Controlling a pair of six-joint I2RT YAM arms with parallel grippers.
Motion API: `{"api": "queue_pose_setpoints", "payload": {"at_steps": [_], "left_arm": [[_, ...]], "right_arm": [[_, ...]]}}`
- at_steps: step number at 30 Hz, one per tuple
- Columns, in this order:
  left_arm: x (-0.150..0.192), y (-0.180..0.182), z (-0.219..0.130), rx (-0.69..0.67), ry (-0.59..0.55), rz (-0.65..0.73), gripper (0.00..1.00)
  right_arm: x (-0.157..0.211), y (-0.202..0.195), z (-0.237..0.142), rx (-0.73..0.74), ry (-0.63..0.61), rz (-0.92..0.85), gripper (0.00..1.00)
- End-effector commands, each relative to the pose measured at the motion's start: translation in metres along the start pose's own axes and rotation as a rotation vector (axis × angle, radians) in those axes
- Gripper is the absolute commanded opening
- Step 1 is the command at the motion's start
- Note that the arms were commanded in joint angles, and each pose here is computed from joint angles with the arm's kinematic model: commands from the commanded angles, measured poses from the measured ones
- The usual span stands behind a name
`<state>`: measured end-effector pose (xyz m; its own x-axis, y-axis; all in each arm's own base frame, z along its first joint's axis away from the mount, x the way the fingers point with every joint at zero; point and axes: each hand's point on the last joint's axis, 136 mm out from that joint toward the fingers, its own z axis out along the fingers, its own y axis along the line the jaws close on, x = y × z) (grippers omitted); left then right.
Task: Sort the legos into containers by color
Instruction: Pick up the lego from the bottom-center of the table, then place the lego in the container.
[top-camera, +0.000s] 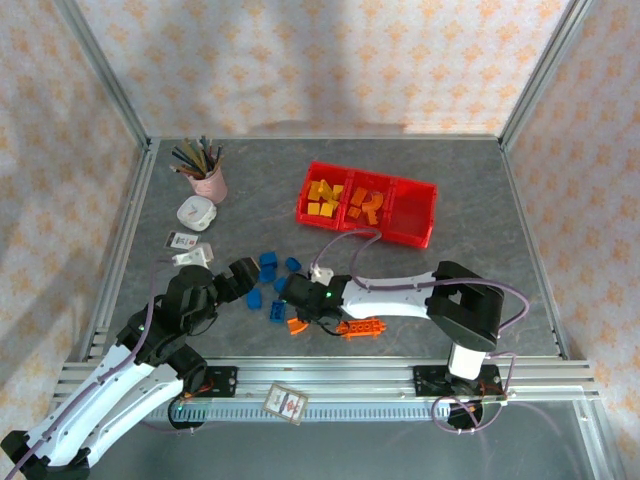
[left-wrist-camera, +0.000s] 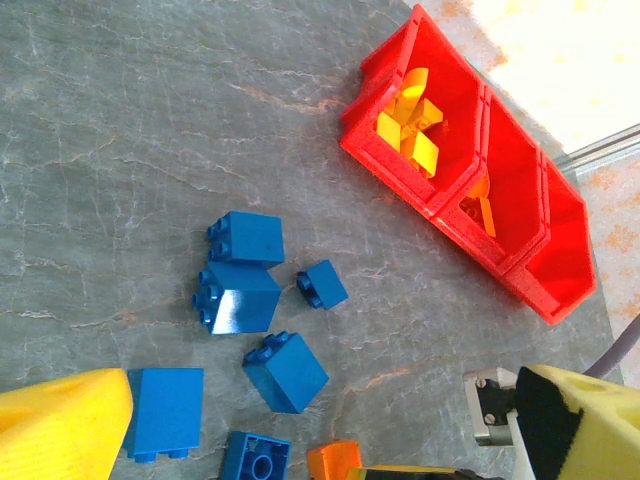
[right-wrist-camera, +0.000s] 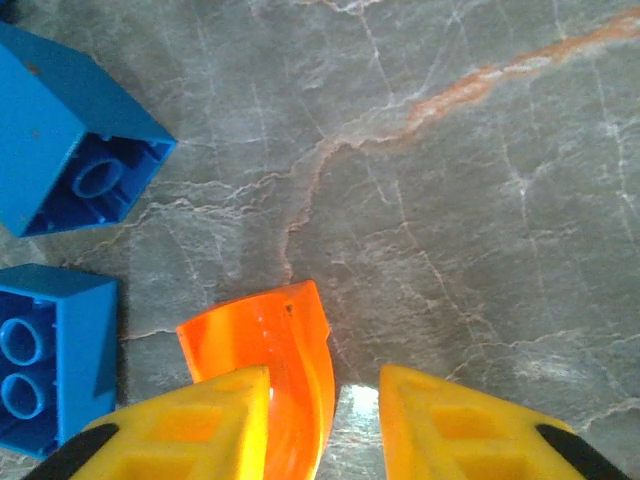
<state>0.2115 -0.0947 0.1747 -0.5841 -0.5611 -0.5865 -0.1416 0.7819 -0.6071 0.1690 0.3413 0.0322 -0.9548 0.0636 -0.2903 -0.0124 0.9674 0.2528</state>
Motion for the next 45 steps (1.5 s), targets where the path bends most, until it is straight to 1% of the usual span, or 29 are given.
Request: {"api": "queue_pose_setpoints", "payload": {"at_steps": [1, 9, 13, 17, 22, 25, 28, 33, 36, 39, 41, 45], "left_arm": [[0.001, 0.0, 0.001, -0.006, 0.01, -0.011, 0.99], [-0.001, -0.001, 0.003, -0.015, 0.012, 0.002, 0.99], [0.001, -0.004, 0.006, -0.007, 0.021, 0.003, 0.99], [0.002, -0.006, 0.008, 0.001, 0.03, 0.007, 0.99], [-0.003, -0.014, 0.006, 0.021, 0.024, 0.017, 0.99], [-0.007, -0.02, 0.005, 0.038, 0.012, 0.021, 0.99], [-0.011, -0.029, 0.008, 0.063, 0.009, 0.023, 0.99], [-0.015, -0.048, 0.019, 0.097, 0.023, 0.056, 0.99], [-0.018, -0.062, 0.027, 0.123, 0.029, 0.071, 0.99], [-0.019, -0.075, 0.038, 0.147, 0.046, 0.09, 0.99], [-0.02, -0.081, 0.044, 0.155, 0.051, 0.096, 0.99], [-0.022, -0.092, 0.055, 0.172, 0.054, 0.108, 0.99]], "right_arm": [[0.003, -0.004, 0.007, 0.019, -0.002, -0.014, 0.3], [0.008, -0.003, 0.015, 0.012, 0.019, -0.031, 0.19], [0.005, -0.003, 0.011, 0.008, 0.003, -0.035, 0.13], [-0.003, -0.006, 0.003, 0.019, -0.04, -0.048, 0.07], [-0.023, -0.005, -0.015, 0.001, -0.088, -0.049, 0.03], [-0.047, -0.012, -0.033, 0.001, -0.149, -0.043, 0.03], [-0.081, -0.028, -0.05, 0.037, -0.222, -0.025, 0.03], [-0.157, -0.07, -0.082, 0.094, -0.378, 0.046, 0.03], [-0.202, -0.096, -0.094, 0.119, -0.455, 0.088, 0.04], [-0.239, -0.119, -0.093, 0.171, -0.459, 0.112, 0.04], [-0.264, -0.134, -0.091, 0.218, -0.494, 0.122, 0.04], [-0.301, -0.15, -0.073, 0.277, -0.484, 0.125, 0.04]]}}
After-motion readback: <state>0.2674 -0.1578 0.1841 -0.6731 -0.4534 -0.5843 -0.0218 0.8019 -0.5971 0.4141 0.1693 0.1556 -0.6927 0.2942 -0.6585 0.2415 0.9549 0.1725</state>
